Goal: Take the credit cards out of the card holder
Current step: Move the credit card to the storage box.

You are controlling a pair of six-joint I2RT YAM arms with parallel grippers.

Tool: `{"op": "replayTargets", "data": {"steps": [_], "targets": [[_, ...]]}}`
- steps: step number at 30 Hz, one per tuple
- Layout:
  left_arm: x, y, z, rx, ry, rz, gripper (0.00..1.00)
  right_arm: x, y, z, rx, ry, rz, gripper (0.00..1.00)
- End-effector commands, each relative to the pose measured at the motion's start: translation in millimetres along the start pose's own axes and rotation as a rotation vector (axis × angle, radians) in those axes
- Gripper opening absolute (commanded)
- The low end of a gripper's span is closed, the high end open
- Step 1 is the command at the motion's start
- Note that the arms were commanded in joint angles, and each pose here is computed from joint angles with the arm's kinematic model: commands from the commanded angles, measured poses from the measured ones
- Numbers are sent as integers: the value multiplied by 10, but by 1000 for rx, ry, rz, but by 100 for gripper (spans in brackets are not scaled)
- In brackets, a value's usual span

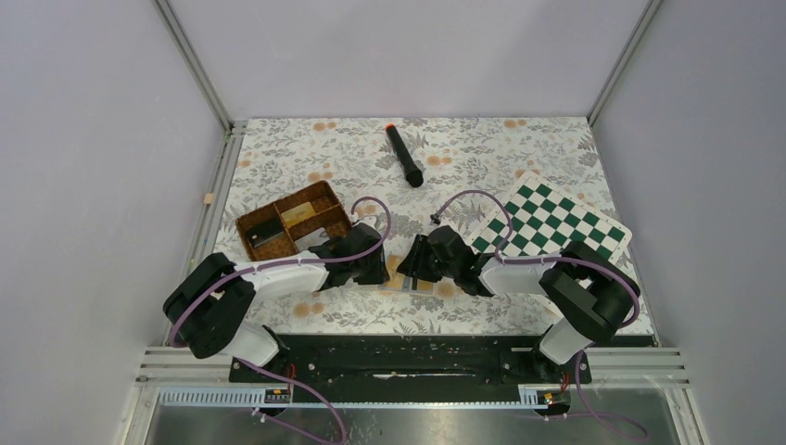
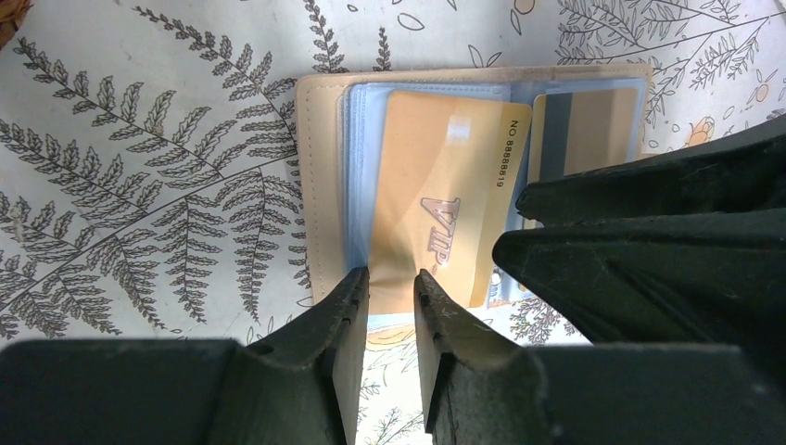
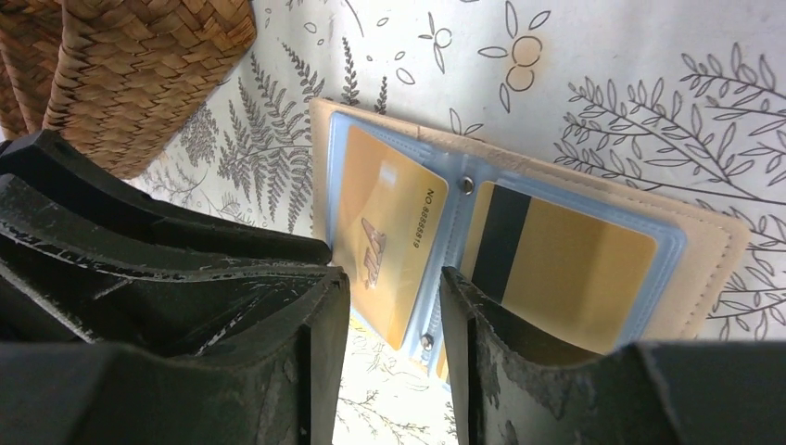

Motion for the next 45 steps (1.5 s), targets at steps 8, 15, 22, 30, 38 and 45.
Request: {"op": "replayTargets", "data": {"steps": [8,15,22,30,38,45], "targets": [[20,-14,27,-11,-11,29,25,-147,20,-86,-20,-51,11,48],[18,-4,45,-10,-12,29,25,-174,22,-29,-40,-21,-37,46],[46,6,62,-5,-17,32,26,-168,-45,-2,-68,-28,-92,16],[52,22,85,-7,-6,25,26,-36,-105,-67,-78,-53,-135,0],[88,12,65,2,-16,27,27,168,-177,-182,-37,-74,-124,0],[279,-84,-97,-8,-59,58,33,355,-183,-221,-7,-60,-120,0]]}}
Point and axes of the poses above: each gripper's point midway between its finger pads, its own x axis back along the fingers, its own y axis along the line the jaws close on, z = x × y, the point moved 7 cm from there along x, back along the fingers, and after that the axes turned 12 degrees about -x, right-handed, at the moved point
